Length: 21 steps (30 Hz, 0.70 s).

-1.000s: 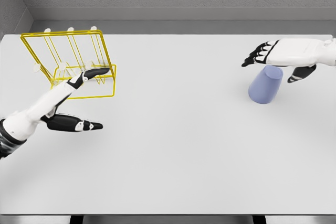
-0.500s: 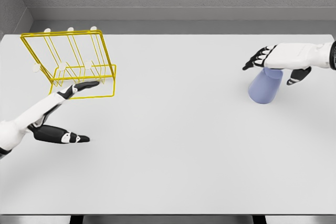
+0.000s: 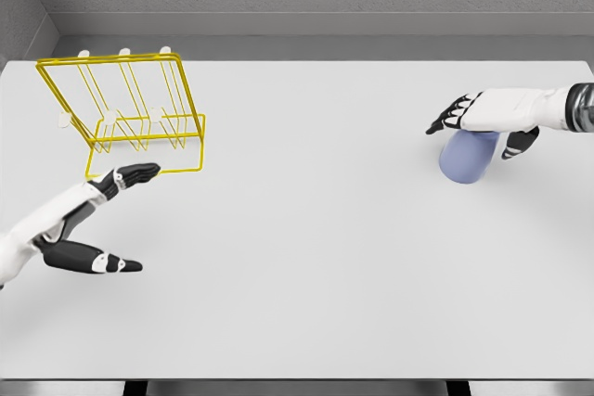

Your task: Place the cup on the cup holder with both arms

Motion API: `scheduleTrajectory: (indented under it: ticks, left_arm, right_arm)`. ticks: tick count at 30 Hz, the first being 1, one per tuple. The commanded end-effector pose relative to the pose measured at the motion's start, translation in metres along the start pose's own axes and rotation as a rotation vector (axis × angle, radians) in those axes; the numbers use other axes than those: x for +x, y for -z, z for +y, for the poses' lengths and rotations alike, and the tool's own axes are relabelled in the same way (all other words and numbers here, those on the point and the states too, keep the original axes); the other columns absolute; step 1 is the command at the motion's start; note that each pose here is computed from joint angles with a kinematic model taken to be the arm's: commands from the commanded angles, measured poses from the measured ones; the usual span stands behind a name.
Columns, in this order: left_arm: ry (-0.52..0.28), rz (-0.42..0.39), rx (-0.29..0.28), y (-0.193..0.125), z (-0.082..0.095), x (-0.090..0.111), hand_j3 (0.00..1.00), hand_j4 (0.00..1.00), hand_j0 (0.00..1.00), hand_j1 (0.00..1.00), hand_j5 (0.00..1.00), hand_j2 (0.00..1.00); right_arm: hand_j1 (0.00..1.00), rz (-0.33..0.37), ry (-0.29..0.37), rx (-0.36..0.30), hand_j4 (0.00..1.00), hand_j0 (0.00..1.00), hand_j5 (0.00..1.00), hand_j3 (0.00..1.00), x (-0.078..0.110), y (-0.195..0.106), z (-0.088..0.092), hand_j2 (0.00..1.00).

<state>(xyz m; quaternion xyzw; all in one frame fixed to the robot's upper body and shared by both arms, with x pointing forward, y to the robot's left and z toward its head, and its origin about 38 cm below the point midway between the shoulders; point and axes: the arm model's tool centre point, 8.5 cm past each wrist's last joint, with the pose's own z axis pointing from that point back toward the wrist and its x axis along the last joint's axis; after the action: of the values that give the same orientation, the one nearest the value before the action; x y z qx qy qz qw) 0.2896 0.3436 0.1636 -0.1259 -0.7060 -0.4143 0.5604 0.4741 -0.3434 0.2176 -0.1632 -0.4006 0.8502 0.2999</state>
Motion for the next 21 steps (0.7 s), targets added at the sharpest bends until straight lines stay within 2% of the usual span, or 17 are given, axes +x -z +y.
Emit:
scheduleTrajectory:
  ticks: [1,6,10,12,14,15,19,21]
  left_arm:
    - [-0.040,0.011,0.021,-0.002,-0.001,-0.002,1.00,1.00,1.00,1.00,1.00,1.00]
    - [-0.070,-0.008,0.051,0.002,0.003,-0.001,1.00,1.00,1.00,1.00,1.00,1.00]
    - [-0.074,-0.076,0.079,0.020,0.006,0.005,1.00,1.00,1.00,1.00,1.00,1.00]
    - [-0.078,-0.080,0.082,0.022,0.005,0.005,1.00,1.00,1.00,1.00,1.00,1.00]
    - [-0.083,-0.091,0.089,0.025,0.006,0.005,1.00,1.00,1.00,1.00,1.00,1.00]
    - [-0.085,-0.094,0.089,0.025,0.005,0.005,1.00,1.00,1.00,1.00,1.00,1.00]
    - [-0.106,-0.100,0.094,0.027,0.002,0.004,1.00,1.00,1.00,1.00,1.00,1.00]
    - [-0.123,-0.076,0.084,0.022,-0.001,0.001,1.00,1.00,1.00,1.00,1.00,1.00]
  right_arm:
    - [1.00,0.012,0.003,0.005,1.00,1.00,1.00,1.00,-0.003,-0.001,0.002,1.00]
    - [0.97,0.013,0.001,0.011,0.97,0.97,0.97,0.97,-0.003,-0.001,0.004,0.97]
    - [0.90,0.012,0.000,0.010,0.90,0.90,0.90,0.90,-0.003,0.000,0.003,0.90]
    - [0.83,0.010,-0.001,0.016,0.83,0.83,0.83,0.83,-0.002,0.001,0.005,0.83]
    - [0.83,0.009,-0.006,0.024,0.83,0.83,0.83,0.83,-0.002,0.002,0.006,0.83]
    - [0.79,0.003,-0.022,0.031,0.79,0.79,0.79,0.79,0.001,0.007,0.005,0.79]
    - [0.79,0.006,-0.025,0.034,0.79,0.79,0.79,0.79,0.001,0.007,0.006,0.79]
    - [0.78,0.006,-0.026,0.036,0.78,0.78,0.78,0.78,0.001,0.007,0.006,0.78]
